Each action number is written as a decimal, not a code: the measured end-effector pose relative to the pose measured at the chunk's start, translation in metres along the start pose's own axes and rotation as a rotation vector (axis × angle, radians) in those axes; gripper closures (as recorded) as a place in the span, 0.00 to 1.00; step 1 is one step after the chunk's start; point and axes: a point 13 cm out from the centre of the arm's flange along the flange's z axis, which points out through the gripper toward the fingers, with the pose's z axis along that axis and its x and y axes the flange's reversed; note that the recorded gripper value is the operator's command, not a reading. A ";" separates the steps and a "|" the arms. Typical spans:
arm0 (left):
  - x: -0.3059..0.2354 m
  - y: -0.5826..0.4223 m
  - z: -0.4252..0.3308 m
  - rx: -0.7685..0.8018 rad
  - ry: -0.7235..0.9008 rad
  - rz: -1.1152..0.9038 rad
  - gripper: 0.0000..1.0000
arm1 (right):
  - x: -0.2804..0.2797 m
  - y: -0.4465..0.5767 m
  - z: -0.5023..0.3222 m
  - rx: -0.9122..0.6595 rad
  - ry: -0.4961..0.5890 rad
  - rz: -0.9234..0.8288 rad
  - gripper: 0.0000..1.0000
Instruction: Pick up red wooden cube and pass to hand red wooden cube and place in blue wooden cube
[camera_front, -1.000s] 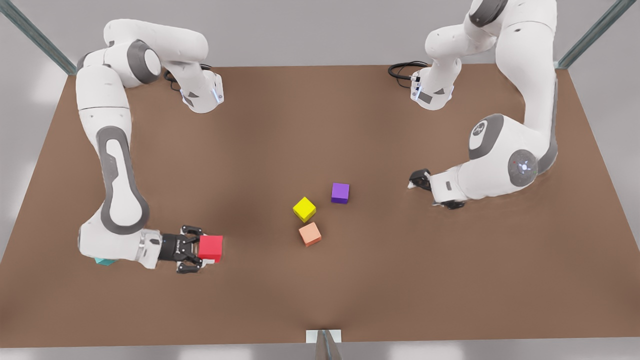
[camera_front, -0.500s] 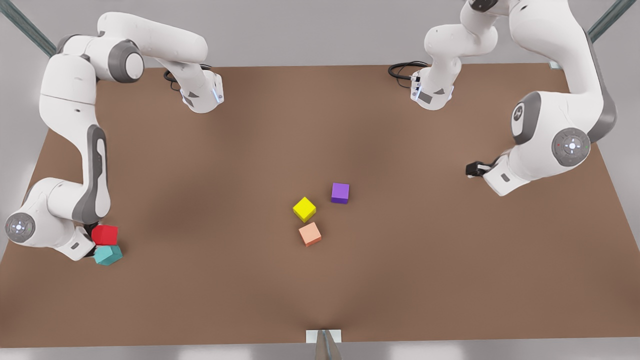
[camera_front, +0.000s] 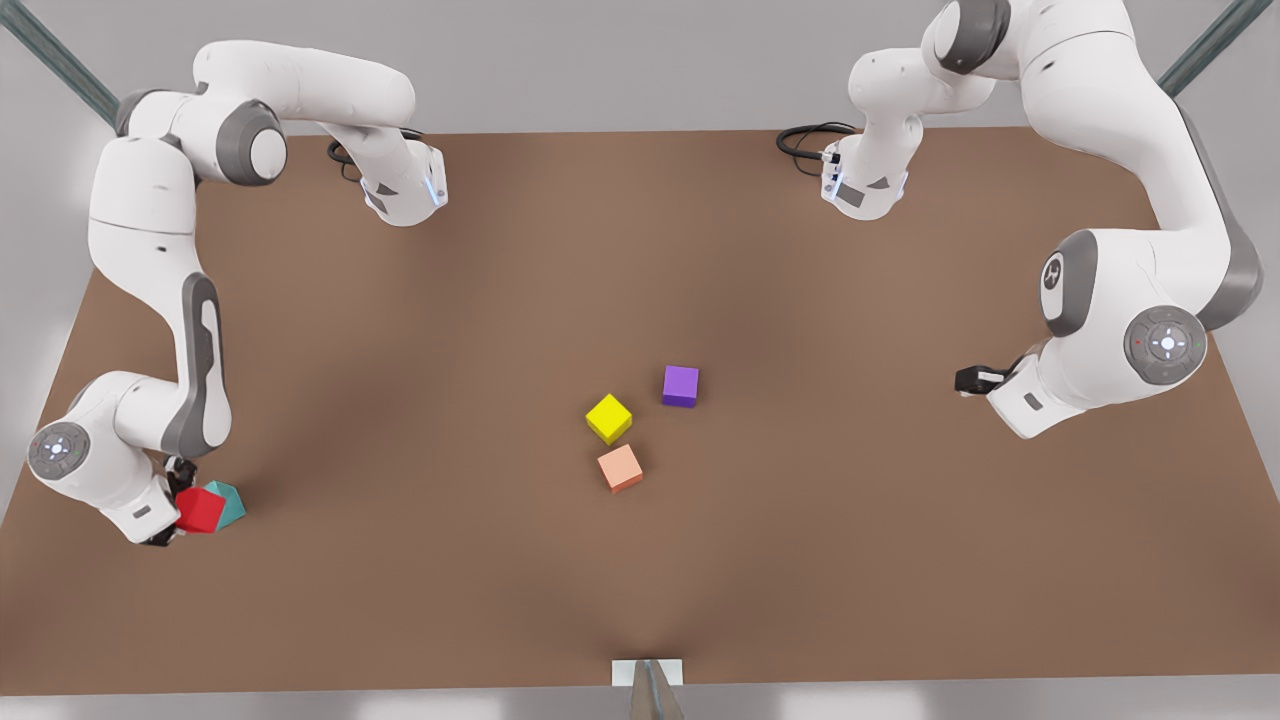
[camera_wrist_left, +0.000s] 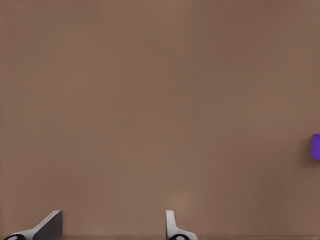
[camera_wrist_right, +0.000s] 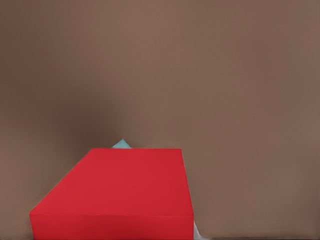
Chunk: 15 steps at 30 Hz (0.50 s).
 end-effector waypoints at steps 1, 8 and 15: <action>-0.001 0.000 0.000 -0.001 -0.001 0.004 0.00 | 0.002 -0.001 0.003 0.009 0.002 0.008 0.48; -0.001 0.001 0.001 -0.002 0.002 0.030 0.00 | 0.002 0.027 0.026 -0.019 -0.014 0.050 0.48; -0.001 0.001 0.001 -0.002 0.003 0.047 0.00 | -0.001 0.038 0.033 -0.031 -0.020 0.074 0.48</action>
